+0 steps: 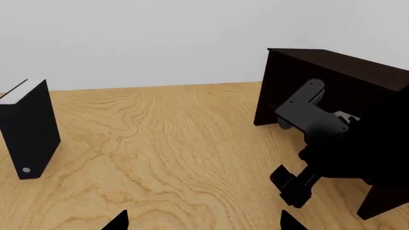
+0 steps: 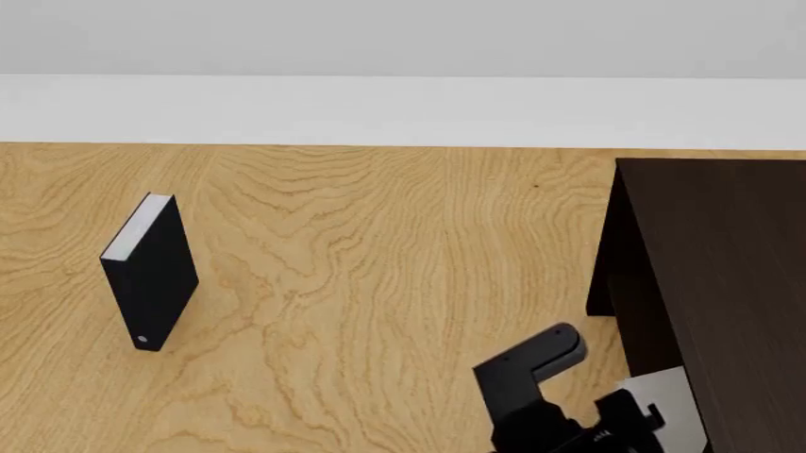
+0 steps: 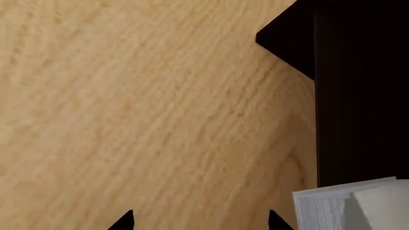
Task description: Pick up the book on the right and place it on the cabinet shelf.
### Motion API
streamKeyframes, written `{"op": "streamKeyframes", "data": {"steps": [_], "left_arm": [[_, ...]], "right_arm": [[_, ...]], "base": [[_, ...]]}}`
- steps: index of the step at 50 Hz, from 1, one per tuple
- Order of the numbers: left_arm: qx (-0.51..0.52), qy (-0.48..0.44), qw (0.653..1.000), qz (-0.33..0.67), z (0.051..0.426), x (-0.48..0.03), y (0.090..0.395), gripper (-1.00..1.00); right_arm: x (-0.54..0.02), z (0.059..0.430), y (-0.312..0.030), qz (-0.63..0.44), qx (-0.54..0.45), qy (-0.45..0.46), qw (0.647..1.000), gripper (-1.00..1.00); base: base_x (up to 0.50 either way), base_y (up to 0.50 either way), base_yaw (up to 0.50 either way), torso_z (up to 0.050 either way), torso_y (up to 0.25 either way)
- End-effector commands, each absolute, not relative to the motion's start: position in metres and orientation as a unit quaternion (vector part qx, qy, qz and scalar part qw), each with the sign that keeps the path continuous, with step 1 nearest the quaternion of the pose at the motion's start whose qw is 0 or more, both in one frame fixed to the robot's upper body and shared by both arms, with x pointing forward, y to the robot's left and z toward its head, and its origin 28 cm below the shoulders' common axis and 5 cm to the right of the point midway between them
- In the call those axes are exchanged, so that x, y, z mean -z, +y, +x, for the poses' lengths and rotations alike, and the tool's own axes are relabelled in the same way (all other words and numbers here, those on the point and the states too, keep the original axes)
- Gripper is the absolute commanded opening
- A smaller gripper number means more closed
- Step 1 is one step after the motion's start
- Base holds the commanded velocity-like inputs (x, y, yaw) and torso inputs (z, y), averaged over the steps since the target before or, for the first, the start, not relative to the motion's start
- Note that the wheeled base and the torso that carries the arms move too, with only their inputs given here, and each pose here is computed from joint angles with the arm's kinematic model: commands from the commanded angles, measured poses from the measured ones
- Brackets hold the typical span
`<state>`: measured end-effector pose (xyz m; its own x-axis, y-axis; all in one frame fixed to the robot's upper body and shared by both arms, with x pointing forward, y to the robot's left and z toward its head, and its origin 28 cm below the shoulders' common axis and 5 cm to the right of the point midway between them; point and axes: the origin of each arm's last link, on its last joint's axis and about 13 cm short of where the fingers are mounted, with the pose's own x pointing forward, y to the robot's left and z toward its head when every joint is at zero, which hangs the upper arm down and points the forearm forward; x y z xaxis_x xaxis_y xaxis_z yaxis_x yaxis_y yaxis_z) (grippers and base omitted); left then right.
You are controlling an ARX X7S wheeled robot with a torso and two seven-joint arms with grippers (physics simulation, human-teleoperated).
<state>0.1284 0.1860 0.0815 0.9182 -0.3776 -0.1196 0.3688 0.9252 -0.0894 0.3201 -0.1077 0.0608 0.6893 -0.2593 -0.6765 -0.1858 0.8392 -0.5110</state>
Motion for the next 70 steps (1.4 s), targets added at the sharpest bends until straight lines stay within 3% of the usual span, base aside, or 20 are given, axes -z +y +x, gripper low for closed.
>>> {"op": "streamKeyframes", "data": {"steps": [1, 33, 70], "left_arm": [[0.19, 0.067, 0.979, -0.032, 0.129, -0.081, 0.186, 1.0], [0.188, 0.063, 0.979, -0.036, 0.127, -0.083, 0.187, 1.0], [0.189, 0.06, 0.98, -0.031, 0.13, -0.083, 0.187, 1.0]], "right_arm": [[-0.067, 0.318, -0.102, -0.279, 0.002, 0.38, 0.882, 1.0], [-0.086, 0.313, -0.071, -0.283, -0.09, 0.327, 0.897, 1.0], [-0.154, 0.29, -0.063, -0.278, -0.087, 0.203, 0.935, 1.0]], "base": [[0.0, 0.0, 0.0, 0.0, 0.0], [0.0, 0.0, 0.0, 0.0, 0.0], [0.0, 0.0, 0.0, 0.0, 0.0]]}}
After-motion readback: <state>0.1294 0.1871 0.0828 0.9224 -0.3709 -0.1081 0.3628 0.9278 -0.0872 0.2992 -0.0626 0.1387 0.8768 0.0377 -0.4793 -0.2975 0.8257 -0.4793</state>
